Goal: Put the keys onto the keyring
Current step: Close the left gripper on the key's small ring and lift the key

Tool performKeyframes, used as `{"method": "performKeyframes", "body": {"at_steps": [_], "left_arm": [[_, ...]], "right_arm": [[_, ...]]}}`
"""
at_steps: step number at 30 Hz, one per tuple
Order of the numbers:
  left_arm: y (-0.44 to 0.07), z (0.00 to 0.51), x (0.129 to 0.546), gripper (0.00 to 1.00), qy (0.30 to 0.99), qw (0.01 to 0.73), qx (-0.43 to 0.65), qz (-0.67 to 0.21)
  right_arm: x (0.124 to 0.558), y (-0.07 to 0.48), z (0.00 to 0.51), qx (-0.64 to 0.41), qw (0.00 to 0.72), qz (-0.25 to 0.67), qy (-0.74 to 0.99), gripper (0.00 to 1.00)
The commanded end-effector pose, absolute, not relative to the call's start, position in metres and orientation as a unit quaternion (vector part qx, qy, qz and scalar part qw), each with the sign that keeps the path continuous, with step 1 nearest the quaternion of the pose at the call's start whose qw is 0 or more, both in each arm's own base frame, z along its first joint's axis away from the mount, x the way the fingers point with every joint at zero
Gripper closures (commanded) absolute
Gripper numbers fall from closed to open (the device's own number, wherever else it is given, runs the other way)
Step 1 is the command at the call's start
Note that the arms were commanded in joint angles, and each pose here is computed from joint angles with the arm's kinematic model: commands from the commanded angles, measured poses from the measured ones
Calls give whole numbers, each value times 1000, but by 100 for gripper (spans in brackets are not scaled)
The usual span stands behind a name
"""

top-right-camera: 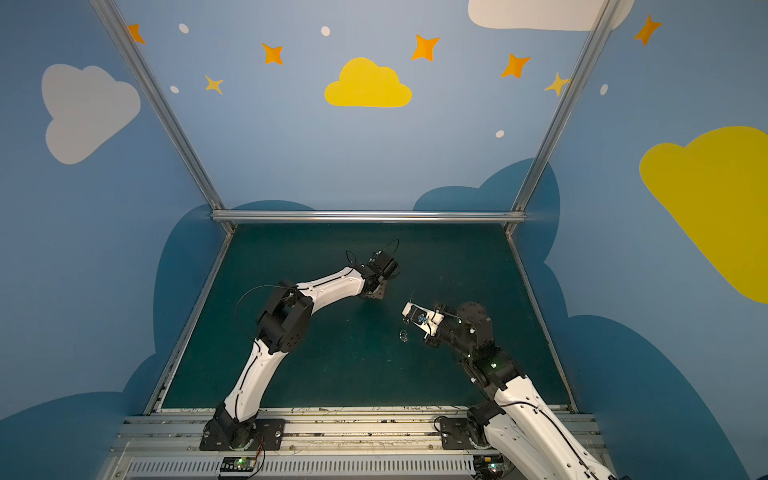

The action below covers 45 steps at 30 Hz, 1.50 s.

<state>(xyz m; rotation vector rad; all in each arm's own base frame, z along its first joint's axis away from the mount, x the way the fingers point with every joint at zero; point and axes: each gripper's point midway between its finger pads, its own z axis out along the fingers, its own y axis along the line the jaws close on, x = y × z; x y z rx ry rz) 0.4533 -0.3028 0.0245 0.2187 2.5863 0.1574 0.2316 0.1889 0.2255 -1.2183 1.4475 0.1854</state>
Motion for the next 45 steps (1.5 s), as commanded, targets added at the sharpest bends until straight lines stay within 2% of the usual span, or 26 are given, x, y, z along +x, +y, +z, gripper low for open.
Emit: {"method": "performKeyframes", "body": {"at_steps": [1,6,11,20,26,34,45], "left_arm": [[-296,19,454,73,957,266,87,70],[-292,33,449,64,949,284,120,60],[-293,42,443,60,944,292,155,-6],[-307,57,432,60,903,331,256,-98],[-313,56,428,62,877,352,303,-122],[-310,55,442,63,876,363,298,-109],[-309,46,451,63,893,332,293,-85]], "right_arm": [[233,191,233,-516,594,83,612,100],[233,190,232,-517,593,83,612,100],[233,191,234,-517,593,85,611,100],[231,188,237,-512,593,84,615,100],[228,185,236,-507,595,82,619,100],[228,184,237,-507,596,80,617,100],[230,185,233,-512,592,76,618,100]]}}
